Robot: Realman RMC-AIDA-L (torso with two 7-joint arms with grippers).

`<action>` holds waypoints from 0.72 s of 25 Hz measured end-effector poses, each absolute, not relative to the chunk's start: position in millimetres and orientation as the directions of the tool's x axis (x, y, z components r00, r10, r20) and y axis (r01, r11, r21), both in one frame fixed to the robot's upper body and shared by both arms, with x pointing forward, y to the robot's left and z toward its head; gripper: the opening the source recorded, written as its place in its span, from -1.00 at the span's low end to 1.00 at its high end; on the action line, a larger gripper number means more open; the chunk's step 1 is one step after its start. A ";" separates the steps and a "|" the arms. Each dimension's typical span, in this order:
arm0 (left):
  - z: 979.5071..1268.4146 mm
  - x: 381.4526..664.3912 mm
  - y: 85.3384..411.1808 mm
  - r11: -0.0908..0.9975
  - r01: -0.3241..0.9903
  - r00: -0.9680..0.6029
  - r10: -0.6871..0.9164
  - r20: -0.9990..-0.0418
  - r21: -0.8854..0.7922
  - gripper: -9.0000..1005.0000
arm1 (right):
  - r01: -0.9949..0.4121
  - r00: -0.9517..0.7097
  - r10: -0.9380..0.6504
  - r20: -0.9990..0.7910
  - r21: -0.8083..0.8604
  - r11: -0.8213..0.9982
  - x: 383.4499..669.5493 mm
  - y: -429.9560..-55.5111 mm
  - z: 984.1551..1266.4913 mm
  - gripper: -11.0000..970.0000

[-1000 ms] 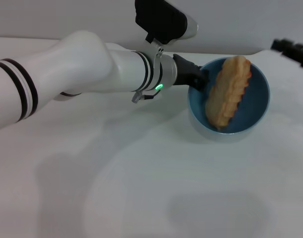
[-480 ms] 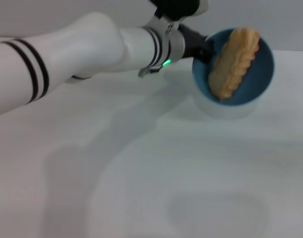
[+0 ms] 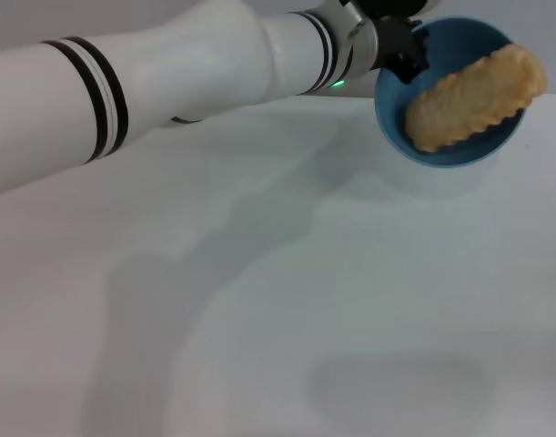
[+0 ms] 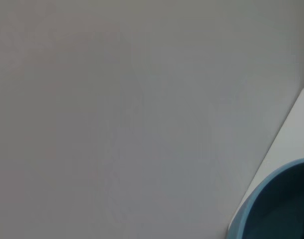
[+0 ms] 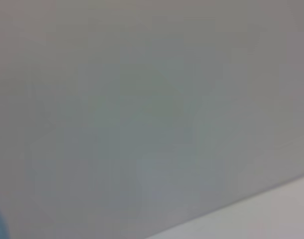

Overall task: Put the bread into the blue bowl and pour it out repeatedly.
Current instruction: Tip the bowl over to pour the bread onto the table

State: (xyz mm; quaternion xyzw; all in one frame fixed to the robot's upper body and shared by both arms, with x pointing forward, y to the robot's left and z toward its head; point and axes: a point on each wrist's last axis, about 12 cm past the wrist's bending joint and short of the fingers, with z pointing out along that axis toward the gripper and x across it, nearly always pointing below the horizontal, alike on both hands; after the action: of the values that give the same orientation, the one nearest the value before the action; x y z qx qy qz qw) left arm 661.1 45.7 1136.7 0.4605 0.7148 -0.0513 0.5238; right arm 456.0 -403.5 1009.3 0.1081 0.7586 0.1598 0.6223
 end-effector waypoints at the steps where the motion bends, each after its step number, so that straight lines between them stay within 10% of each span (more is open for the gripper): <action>1: 1137.1 661.0 44.7 0.556 0.709 -0.005 0.619 -0.786 0.434 -0.98 | 0.023 -0.185 0.388 -0.903 0.391 0.920 442.8 -409.8 1004.3 -0.15; 18: 1141.5 653.2 32.6 0.422 0.573 0.259 0.720 -0.644 0.703 -0.98 | 0.078 -0.144 0.419 -0.896 0.412 0.908 433.5 -414.7 1001.9 -0.12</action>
State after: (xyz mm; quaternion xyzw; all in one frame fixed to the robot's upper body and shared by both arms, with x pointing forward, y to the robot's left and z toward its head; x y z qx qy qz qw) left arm 653.2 32.6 1141.5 0.5339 0.6056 0.0627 0.5867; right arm 433.5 -414.7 1001.9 0.1672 0.7442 0.1348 0.6325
